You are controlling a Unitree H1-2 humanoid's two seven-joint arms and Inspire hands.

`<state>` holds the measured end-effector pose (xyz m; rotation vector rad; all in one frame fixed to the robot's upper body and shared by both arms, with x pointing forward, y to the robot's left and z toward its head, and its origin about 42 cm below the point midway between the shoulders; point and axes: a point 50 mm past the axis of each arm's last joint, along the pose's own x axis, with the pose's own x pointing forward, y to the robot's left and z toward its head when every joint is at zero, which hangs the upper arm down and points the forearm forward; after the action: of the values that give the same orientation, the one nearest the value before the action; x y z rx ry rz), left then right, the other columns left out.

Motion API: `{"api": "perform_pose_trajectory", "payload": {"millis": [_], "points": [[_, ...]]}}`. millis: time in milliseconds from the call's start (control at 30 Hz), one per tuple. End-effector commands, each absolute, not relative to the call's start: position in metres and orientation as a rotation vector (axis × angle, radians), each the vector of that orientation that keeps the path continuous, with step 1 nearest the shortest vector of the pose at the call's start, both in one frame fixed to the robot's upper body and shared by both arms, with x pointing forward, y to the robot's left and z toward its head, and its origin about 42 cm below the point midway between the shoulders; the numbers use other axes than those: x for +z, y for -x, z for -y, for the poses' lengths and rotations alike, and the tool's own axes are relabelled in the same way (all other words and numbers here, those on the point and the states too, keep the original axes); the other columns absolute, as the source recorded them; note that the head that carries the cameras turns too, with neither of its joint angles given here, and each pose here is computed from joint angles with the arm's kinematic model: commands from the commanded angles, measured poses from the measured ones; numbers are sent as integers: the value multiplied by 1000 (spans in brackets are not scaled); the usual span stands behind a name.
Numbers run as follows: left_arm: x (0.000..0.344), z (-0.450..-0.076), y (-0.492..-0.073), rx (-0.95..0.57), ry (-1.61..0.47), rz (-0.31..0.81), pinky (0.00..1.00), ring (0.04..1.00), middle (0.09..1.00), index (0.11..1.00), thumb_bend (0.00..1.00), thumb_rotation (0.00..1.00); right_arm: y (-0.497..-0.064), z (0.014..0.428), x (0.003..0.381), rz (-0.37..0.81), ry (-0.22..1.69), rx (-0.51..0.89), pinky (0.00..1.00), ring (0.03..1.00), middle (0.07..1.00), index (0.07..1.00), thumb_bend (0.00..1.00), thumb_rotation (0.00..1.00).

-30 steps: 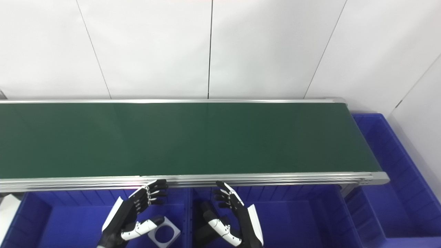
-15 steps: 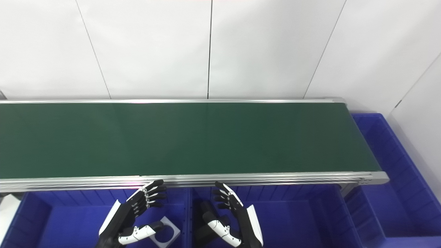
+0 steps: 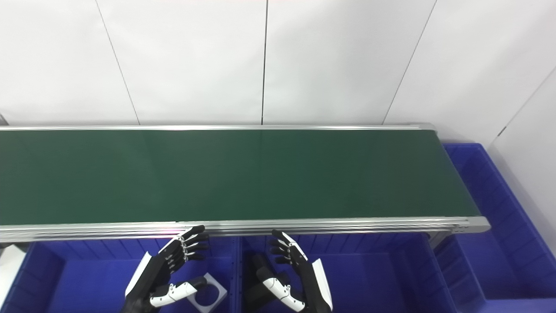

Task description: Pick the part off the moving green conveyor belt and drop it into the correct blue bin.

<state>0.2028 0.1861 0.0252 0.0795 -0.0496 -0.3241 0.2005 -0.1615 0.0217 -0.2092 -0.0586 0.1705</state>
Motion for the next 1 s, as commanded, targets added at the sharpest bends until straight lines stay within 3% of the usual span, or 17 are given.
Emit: {"api": "perform_pose_trajectory", "payload": {"millis": [0, 667, 967], "points": [[35, -183, -210, -326, -77, 118, 699, 767, 816, 848, 836, 455, -206, 160, 35, 142, 189, 172, 704, 760, 794, 856, 658, 636], [37, -183, -205, -335, -60, 120, 708, 769, 817, 843, 847, 451, -205, 161, 35, 141, 188, 170, 708, 763, 799, 861, 651, 631], [43, -189, -184, -308, -39, 124, 719, 778, 822, 850, 851, 439, -202, 163, 35, 142, 189, 170, 704, 761, 795, 859, 644, 618]]}}
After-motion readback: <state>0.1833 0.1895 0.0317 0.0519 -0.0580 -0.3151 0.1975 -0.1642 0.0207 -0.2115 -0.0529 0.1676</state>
